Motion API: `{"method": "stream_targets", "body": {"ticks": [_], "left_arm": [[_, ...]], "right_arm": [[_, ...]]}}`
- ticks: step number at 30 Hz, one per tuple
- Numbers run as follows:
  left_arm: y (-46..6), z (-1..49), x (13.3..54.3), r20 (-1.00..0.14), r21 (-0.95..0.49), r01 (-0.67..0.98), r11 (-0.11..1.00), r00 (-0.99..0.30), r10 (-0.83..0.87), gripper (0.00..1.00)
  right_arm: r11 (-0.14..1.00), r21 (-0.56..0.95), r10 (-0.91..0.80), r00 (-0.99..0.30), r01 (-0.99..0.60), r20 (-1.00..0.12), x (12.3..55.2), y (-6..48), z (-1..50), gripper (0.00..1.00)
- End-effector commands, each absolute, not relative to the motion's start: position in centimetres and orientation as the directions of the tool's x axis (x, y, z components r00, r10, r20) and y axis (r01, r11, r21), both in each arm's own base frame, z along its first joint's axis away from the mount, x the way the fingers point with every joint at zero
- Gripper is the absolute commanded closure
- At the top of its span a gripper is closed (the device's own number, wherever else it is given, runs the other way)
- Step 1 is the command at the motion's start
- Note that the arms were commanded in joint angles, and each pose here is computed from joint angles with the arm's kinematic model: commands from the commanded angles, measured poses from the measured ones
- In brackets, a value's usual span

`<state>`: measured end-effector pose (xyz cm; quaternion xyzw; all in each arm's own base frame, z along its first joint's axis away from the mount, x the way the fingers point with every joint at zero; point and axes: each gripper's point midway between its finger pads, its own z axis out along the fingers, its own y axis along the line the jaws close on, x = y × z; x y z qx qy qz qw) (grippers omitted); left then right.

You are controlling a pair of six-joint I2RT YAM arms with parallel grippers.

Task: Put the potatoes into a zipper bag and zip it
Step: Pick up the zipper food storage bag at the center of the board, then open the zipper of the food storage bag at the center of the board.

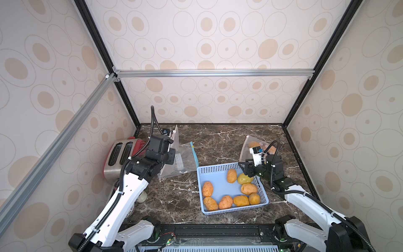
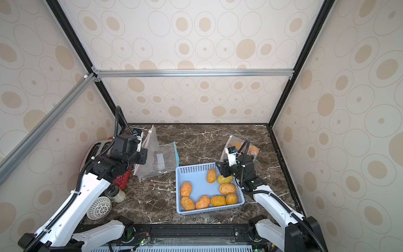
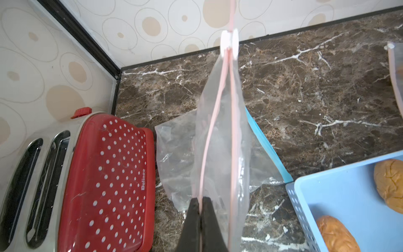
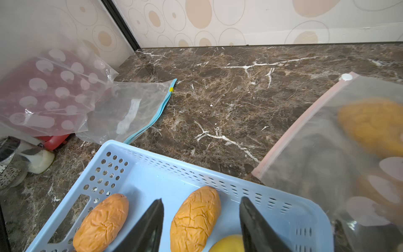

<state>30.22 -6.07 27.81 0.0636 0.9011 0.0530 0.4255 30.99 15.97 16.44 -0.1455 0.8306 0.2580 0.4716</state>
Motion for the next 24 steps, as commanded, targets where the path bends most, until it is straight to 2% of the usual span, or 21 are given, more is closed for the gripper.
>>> {"method": "stream_targets", "body": {"ticks": [1, 5, 8, 14, 18, 24], "left_arm": [[-6.4, 26.8, 28.5, -0.734, 0.090, 0.096, 0.991, -0.667, 0.131, 1.00], [-11.0, 25.6, 28.1, -0.743, -0.130, 0.252, 0.959, -0.665, 0.074, 1.00], [-15.1, 23.9, 28.0, -0.732, -0.315, 0.363, 0.877, -0.681, 0.019, 1.00], [-20.3, 23.1, 28.2, -0.733, -0.535, 0.477, 0.697, -0.673, -0.102, 1.00], [-22.7, 22.0, 28.0, -0.722, -0.583, 0.510, 0.632, -0.683, -0.115, 1.00], [-23.9, 19.9, 28.1, -0.699, -0.579, 0.498, 0.645, -0.711, -0.079, 1.00]], "right_arm": [[0.803, 0.273, -0.016, -0.477, -0.530, -0.879, 31.3, 17.2, 17.8, 0.43], [0.791, 0.267, -0.029, -0.468, -0.551, -0.883, 31.0, 17.9, 18.0, 0.43], [0.767, 0.273, -0.034, -0.463, -0.580, -0.886, 30.5, 19.0, 18.6, 0.41], [0.670, 0.304, -0.085, -0.477, -0.677, -0.875, 28.3, 24.5, 19.8, 0.39], [0.667, 0.392, -0.043, -0.558, -0.634, -0.829, 28.2, 27.3, 19.9, 0.38], [0.639, 0.449, -0.068, -0.628, -0.625, -0.776, 27.8, 33.3, 20.5, 0.37]]}}
